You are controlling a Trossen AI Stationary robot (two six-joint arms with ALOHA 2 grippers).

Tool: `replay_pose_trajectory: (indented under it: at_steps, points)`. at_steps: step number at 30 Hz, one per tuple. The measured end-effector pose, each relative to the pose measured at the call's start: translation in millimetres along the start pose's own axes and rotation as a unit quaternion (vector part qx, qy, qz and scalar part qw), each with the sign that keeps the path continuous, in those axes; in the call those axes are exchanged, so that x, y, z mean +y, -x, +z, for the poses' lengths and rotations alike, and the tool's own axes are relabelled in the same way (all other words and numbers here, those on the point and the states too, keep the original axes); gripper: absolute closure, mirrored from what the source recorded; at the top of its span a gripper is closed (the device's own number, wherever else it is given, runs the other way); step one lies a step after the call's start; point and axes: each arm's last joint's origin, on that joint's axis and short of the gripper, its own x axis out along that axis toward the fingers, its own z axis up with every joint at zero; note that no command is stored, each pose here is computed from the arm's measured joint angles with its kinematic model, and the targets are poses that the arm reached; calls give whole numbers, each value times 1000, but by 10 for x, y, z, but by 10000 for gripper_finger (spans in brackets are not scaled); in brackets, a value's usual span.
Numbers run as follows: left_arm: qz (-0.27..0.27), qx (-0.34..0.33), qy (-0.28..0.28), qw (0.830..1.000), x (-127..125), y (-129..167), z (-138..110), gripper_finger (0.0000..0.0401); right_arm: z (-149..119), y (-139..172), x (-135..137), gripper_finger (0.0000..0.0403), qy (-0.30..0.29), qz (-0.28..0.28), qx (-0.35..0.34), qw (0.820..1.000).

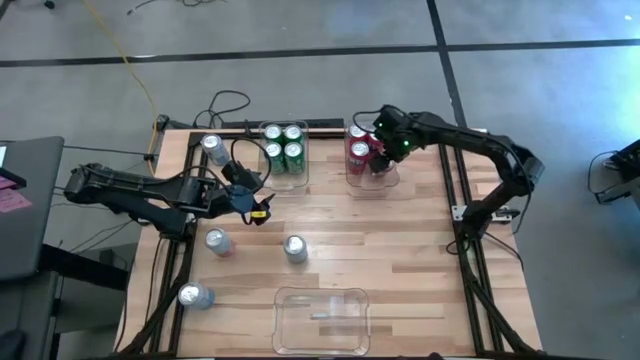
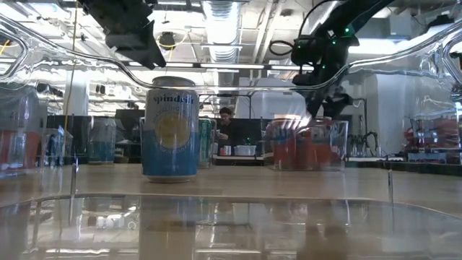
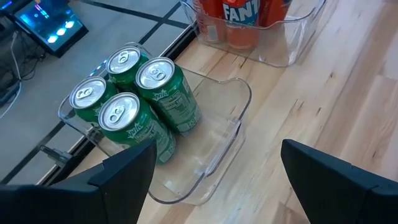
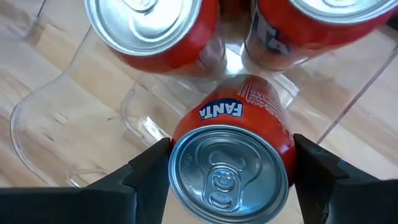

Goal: Sort soda cans
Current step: Put the red soda can into the top right transparent bin

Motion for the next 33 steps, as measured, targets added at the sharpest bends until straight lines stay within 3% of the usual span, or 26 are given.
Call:
replay_pose_trajectory:
  at_steps: [10, 18, 28, 33]
  points:
    - [1, -11, 0, 1000, -6, 0, 24, 63, 139, 282, 38, 88, 1, 15, -55, 998]
    - [1, -10, 0, 1000, -5, 0, 22, 63, 156, 225, 5, 49, -2, 9, -43, 999]
    - [1, -10, 0, 1000, -5, 0, 22, 63, 157, 252, 0, 40, -1, 9, -48, 999]
    - [1, -10, 1, 1000, -5, 0, 23, 63, 87, 578, 8, 42, 15, 0, -69, 998]
